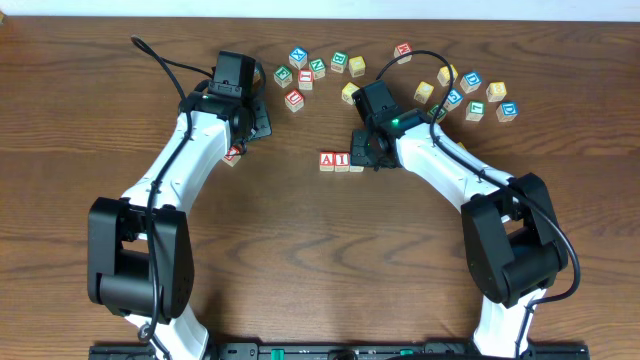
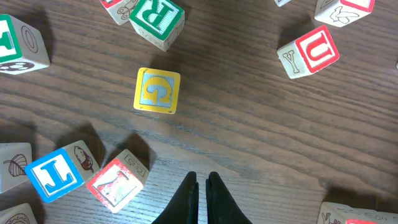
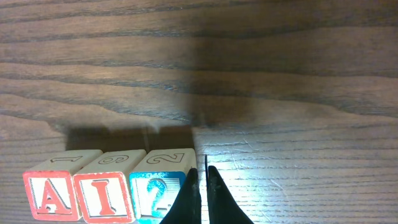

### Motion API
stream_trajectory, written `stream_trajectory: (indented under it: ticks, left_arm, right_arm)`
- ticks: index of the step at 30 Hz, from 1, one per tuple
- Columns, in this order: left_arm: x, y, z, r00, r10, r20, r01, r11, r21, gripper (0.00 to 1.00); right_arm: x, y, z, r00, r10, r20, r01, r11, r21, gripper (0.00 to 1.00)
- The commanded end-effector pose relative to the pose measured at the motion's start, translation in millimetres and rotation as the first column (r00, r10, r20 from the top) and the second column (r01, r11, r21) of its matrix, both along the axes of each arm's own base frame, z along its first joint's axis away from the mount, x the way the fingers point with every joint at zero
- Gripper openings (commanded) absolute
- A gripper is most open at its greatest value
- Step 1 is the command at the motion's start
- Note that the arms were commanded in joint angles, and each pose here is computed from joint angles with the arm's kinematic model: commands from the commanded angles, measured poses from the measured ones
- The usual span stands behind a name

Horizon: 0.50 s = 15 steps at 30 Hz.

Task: Spell out AI2

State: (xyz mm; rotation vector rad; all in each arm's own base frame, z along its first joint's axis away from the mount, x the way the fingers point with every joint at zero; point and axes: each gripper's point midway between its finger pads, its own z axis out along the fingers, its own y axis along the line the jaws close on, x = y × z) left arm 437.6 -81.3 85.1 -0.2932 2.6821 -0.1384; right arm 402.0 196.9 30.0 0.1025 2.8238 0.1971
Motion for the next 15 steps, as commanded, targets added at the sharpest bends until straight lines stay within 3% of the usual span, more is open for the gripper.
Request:
stream_trajectory:
  ticks: [1,15]
  left_arm:
    - [2.8,1.8,5.7,1.0,0.001,0.016,-0.001,1.0,0.011,0.07]
    - [2.8,1.5,5.7,1.0,0.0,0.016,0.0,1.0,0.011,0.07]
  right_arm:
    - [-1.2,0.0,2.7,1.0,-0.009,0.01,0.009,1.0,-0.006,0.01]
    - [0.0,-4.2,0.3,0.999,-0.039,0.011,0.039,0.999,-0.018,0.01]
